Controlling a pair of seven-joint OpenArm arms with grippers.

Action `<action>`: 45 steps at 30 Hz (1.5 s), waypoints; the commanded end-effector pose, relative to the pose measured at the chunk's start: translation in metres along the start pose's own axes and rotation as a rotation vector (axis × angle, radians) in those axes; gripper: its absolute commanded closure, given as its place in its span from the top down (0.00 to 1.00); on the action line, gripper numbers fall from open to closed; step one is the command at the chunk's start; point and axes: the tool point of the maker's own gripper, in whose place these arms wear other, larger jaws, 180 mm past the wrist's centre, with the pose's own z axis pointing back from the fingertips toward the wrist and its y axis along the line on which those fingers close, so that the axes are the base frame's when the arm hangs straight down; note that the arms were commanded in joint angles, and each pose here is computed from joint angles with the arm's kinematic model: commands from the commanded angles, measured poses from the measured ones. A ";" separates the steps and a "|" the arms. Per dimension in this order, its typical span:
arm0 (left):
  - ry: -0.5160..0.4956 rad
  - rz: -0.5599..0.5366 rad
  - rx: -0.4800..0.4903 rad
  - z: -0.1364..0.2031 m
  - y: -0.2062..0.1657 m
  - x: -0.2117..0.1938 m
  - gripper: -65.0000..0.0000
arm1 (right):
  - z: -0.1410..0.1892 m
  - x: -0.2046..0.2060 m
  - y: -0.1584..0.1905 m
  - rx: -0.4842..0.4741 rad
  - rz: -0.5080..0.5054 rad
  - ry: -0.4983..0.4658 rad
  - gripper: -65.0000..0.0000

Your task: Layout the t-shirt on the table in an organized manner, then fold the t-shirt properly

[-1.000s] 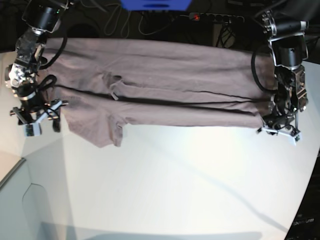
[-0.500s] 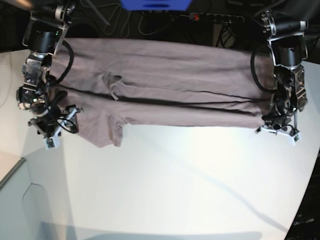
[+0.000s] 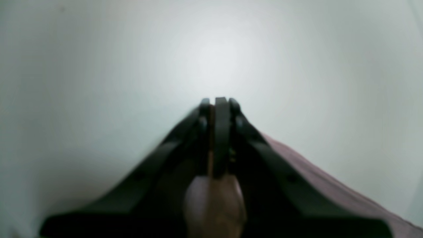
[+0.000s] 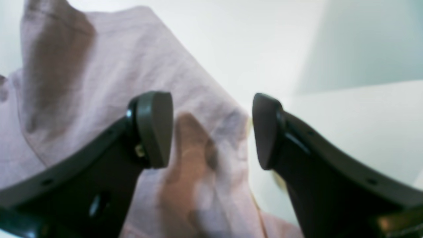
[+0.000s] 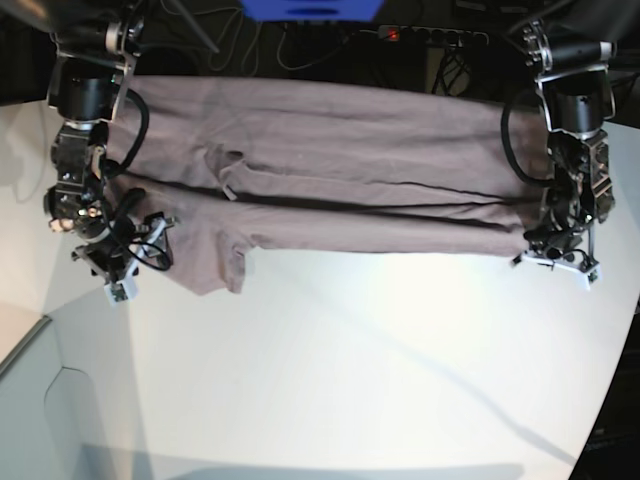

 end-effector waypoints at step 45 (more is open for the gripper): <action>-0.153 -0.002 -0.099 0.010 -0.052 0.098 0.00 | 0.010 0.083 -0.020 -0.042 0.133 -0.155 0.00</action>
